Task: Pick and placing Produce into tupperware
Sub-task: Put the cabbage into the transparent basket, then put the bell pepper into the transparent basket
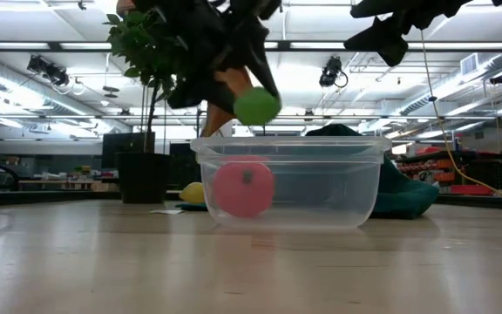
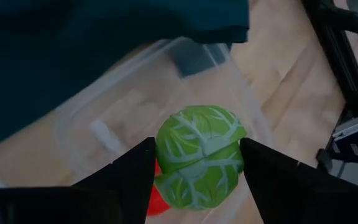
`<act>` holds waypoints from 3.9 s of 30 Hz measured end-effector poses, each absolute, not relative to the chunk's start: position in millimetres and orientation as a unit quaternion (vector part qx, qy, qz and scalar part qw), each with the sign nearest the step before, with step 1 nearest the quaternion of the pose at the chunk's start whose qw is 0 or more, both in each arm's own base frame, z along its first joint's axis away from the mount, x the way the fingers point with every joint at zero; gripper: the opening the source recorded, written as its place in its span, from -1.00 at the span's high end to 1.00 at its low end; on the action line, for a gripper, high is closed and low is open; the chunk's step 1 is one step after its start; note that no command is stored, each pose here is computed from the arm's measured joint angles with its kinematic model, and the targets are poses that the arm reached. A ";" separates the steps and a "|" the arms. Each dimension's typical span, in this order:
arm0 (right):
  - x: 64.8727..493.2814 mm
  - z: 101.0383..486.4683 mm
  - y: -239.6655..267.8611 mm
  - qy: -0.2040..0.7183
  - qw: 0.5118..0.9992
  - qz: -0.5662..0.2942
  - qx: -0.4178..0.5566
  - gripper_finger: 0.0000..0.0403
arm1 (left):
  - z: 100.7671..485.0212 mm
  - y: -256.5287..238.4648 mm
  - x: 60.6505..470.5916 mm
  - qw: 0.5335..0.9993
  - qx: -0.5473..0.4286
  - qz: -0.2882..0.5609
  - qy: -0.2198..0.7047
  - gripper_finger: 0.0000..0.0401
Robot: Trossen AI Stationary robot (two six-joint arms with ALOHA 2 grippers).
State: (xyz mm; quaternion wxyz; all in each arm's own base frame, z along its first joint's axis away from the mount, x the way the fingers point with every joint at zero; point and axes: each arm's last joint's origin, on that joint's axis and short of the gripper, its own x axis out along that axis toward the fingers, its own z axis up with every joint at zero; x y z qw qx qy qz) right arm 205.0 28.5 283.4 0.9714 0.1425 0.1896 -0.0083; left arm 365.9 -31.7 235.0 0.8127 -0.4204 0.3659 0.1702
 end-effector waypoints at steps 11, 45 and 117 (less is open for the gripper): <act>204.7 282.6 28.5 0.194 0.970 -0.010 0.145 0.00 | 210.8 -39.1 377.0 0.830 -0.368 0.181 0.379 -0.14; 204.6 282.4 28.5 0.195 0.969 -0.011 0.150 0.01 | 198.0 -38.8 376.7 0.832 -0.322 0.178 0.416 -0.25; 174.0 271.5 -23.5 0.263 0.922 -0.218 0.185 0.00 | 238.4 -114.8 248.5 0.813 -0.145 0.474 0.306 -0.04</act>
